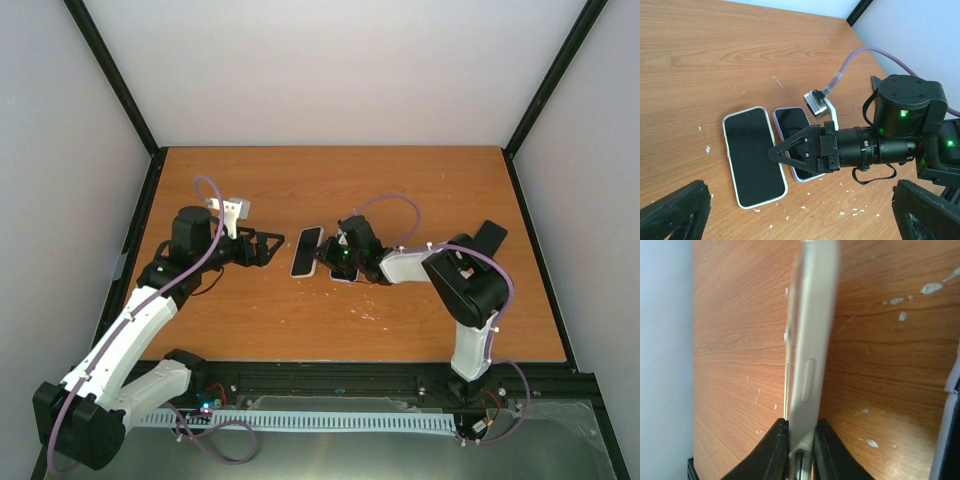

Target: Put the phone into the phone case

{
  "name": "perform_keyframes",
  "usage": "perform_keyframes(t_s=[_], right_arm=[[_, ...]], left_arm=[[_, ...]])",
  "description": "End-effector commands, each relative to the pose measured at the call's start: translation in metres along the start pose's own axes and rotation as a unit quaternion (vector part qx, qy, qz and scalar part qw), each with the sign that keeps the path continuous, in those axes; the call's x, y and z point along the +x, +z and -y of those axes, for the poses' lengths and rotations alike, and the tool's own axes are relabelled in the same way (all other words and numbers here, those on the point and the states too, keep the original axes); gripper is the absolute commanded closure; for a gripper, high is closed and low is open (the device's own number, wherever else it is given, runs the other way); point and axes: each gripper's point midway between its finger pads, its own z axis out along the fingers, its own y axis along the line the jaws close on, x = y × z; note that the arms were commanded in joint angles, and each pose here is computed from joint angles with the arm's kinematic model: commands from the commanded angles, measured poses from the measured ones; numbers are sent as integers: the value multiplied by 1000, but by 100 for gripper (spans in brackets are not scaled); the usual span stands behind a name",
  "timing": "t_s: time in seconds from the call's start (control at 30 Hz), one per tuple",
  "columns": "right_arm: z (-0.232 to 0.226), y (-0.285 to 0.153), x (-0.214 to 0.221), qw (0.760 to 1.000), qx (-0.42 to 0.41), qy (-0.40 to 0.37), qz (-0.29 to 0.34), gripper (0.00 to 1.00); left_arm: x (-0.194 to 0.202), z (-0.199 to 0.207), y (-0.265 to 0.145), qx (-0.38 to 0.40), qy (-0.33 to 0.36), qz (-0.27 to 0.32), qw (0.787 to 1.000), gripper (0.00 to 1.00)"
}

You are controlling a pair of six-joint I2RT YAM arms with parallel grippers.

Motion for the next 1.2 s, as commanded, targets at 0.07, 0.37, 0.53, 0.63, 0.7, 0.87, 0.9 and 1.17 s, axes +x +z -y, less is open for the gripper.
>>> perform_keyframes(t_s=[0.07,0.37,0.53,0.63,0.7,0.87,0.9,1.17], right_arm=[[-6,9,-2,1000,-5,4,-10,81],[-2,-1,0,999,31,11,-20,52],[0,-20,0,998,64,1,-15,41],[0,-33,-4,997,73,4,-2,35],[-5,-41,-9,998,65,6,6,33],[3,-71,-28,992,123,-6,32,33],[9,-81,-34,989,140,-3,42,32],[68,-185,-81,943,294,0,155,3]], left_arm=[[0,0,-4,-3,18,2,1000,0],[2,-1,-5,-8,17,0,1000,0],[1,-3,-6,-12,19,3,1000,0],[1,-3,-7,-15,21,5,1000,0],[0,-3,-7,-14,22,6,1000,1],[1,-2,-7,-11,23,4,1000,0],[1,-2,-7,-11,23,4,1000,0],[1,-1,-9,-10,26,7,1000,1]])
